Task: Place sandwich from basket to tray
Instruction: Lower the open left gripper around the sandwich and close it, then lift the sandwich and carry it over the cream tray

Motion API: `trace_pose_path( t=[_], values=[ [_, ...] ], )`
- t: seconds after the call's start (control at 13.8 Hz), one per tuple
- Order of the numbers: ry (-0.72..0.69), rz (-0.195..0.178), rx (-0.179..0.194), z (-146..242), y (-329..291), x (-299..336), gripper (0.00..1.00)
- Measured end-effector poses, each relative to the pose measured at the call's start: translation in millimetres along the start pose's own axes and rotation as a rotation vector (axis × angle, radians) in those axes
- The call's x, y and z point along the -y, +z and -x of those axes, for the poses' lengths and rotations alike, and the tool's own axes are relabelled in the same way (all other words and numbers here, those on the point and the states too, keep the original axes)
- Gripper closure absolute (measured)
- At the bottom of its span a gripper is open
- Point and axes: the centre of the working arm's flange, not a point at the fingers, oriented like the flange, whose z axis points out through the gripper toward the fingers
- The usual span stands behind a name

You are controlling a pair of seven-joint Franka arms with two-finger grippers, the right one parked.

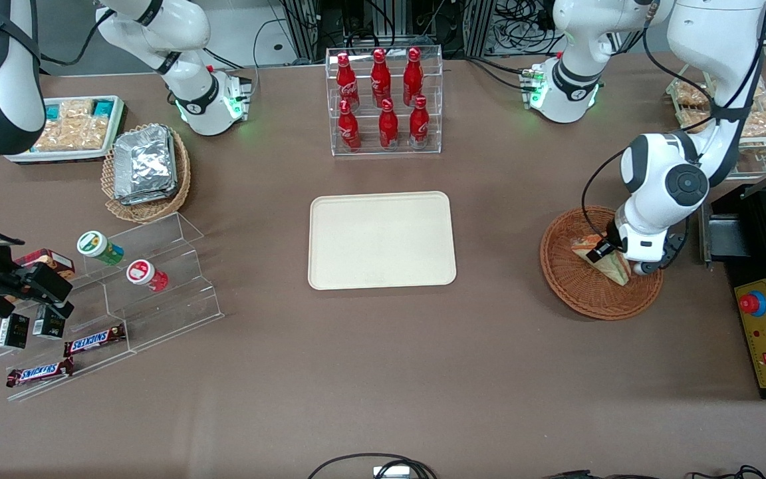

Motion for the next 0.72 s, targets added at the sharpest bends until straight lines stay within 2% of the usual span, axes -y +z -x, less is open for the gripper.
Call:
trace_pose_path(
  t=[0.14,0.36,0.51,0.65,0.72],
  values=[
    [0.005,-0.006,-0.005,0.3,0.3,-0.3,0.59],
    [0.001,-0.015,-0.004,-0.1,-3.7,-0.4,0.65],
    [0.01,-0.037,0.0,-2.1,-22.0,-2.1,0.69],
    [0.055,-0.061,-0.017,2.5,-54.7,-13.8,0.8],
    [0.086,-0.071,-0.029,8.7,-72.5,-24.1,0.8]
  ],
)
